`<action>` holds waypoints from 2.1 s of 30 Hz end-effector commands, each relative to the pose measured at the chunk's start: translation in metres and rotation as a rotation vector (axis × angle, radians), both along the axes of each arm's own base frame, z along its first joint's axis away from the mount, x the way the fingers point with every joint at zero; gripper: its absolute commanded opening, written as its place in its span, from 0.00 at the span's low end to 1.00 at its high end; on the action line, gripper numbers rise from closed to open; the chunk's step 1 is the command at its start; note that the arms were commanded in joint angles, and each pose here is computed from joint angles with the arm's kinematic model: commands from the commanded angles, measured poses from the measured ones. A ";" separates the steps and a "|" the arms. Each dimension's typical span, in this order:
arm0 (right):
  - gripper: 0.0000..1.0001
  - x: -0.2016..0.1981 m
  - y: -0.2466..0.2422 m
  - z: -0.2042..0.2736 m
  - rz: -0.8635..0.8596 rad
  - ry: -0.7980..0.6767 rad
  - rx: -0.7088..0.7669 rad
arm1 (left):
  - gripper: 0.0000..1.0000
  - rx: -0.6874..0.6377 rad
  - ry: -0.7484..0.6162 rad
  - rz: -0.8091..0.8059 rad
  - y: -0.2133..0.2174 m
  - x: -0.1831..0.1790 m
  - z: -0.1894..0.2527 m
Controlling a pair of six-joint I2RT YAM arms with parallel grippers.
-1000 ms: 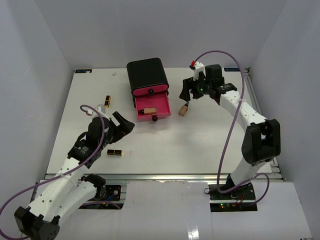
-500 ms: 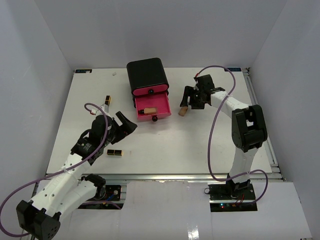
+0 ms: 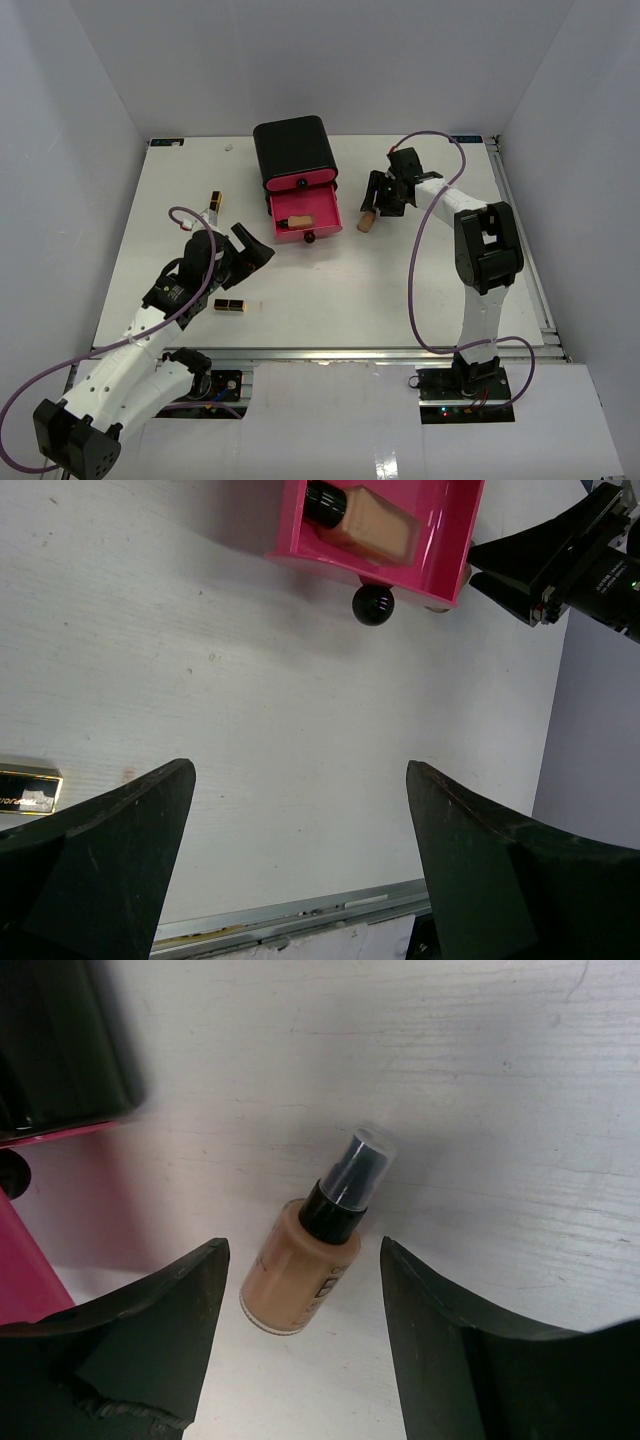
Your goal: Organize the makeup
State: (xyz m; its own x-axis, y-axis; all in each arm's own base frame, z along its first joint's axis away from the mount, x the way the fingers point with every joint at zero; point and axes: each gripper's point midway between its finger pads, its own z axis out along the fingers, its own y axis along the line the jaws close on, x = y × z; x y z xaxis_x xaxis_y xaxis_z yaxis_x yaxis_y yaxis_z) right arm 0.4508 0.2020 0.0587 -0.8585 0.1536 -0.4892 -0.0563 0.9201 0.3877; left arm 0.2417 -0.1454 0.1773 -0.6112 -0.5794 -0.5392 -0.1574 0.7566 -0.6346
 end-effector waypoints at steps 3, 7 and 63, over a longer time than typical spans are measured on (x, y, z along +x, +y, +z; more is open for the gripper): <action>0.65 -0.005 0.000 -0.007 -0.017 0.020 -0.006 | 0.98 -0.012 -0.002 0.001 -0.001 0.002 0.007; 0.65 -0.012 0.004 -0.010 0.000 0.030 -0.006 | 0.98 -0.008 0.003 -0.004 -0.003 0.004 0.006; 0.08 -0.065 0.136 0.194 1.389 -1.082 -0.341 | 0.98 -0.029 -0.063 -0.034 -0.006 0.005 0.003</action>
